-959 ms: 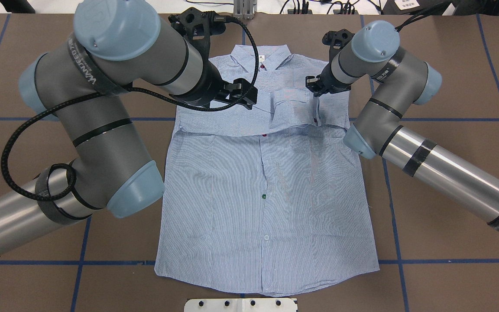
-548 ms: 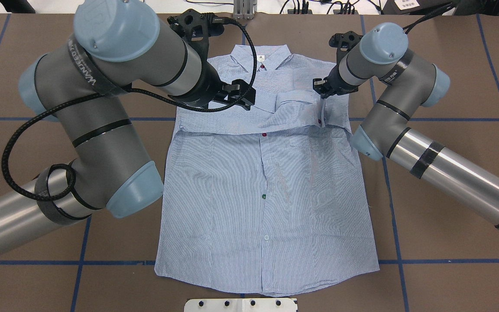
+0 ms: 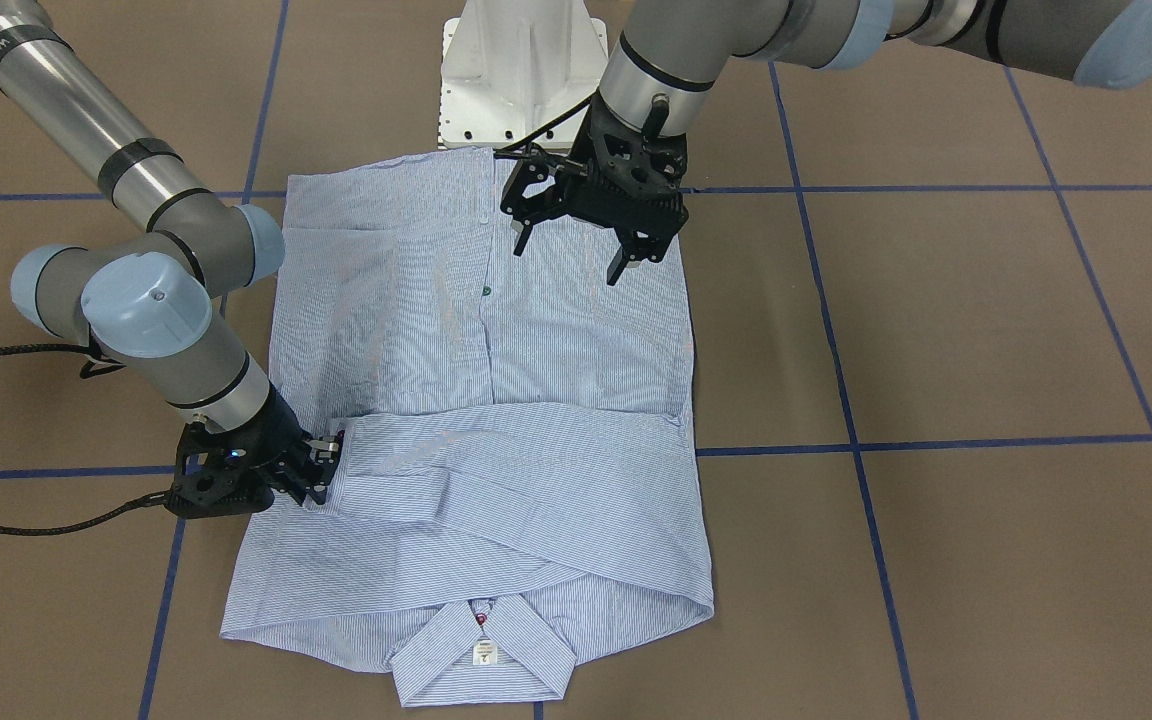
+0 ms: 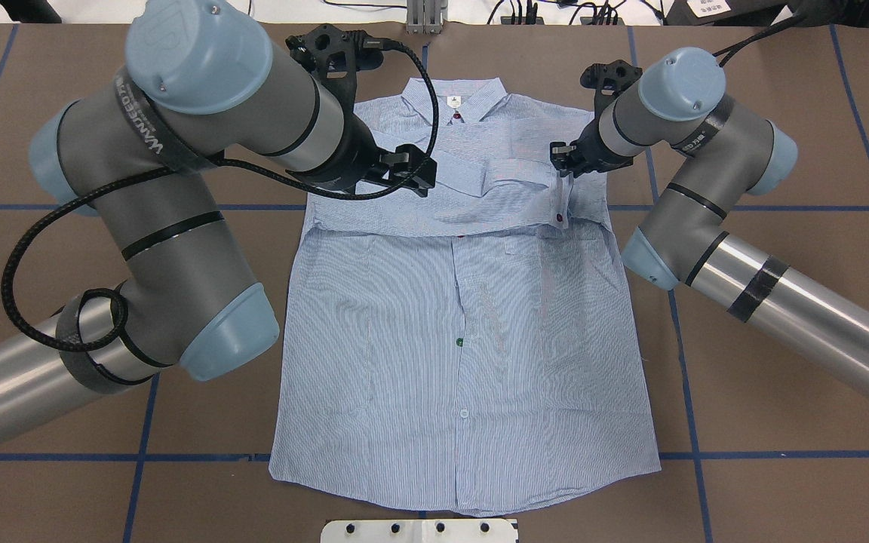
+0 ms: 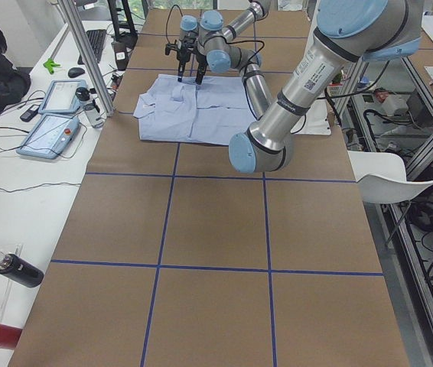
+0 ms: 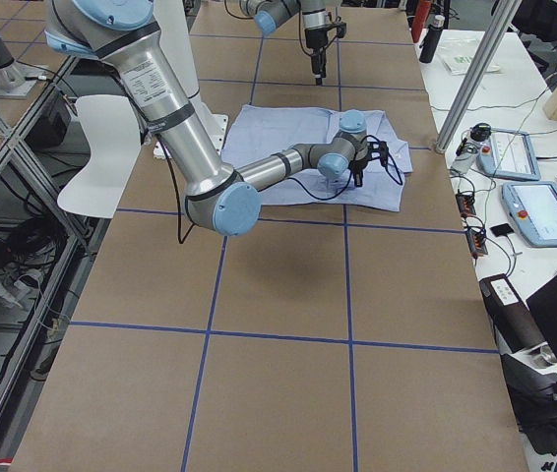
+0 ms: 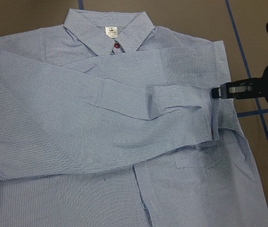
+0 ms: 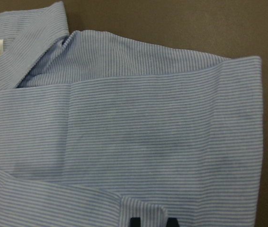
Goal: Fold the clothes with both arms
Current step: 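Move both grippers down to the shirt hem nearest the robot, then grasp the hem corners nearest the robot with both grippers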
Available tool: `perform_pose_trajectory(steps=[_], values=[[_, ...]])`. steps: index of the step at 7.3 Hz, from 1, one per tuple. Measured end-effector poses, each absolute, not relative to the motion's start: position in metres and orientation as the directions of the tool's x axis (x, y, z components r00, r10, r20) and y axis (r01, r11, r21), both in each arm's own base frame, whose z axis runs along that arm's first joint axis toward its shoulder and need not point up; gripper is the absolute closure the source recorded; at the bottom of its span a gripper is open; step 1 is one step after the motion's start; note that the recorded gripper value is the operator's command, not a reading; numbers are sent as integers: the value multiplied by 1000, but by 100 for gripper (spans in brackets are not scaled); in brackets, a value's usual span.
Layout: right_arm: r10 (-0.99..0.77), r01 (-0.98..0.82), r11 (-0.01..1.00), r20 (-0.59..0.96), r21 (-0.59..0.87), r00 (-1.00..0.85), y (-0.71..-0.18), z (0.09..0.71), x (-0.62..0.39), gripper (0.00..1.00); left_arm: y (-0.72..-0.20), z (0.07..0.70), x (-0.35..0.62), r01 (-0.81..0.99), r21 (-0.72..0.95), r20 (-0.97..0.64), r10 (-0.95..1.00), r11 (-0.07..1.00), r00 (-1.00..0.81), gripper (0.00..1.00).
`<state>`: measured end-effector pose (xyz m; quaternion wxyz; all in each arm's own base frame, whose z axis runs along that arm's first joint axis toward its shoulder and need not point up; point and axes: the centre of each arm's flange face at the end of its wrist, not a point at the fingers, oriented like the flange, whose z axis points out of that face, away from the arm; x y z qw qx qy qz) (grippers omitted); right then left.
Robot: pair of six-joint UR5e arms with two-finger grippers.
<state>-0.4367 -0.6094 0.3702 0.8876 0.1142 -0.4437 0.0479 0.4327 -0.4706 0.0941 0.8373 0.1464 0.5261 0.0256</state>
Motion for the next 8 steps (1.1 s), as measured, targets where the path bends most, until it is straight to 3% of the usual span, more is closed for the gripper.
perform_pose_trajectory(steps=[3,8], values=[[31,-160,984,822,74,568,-570,331,-403,0,-456,138,414,93,277,-858,203,956,471,0],[140,-225,974,812,-11,567,-357,332,-360,0,-386,222,374,74,234,-856,170,969,489,0]])
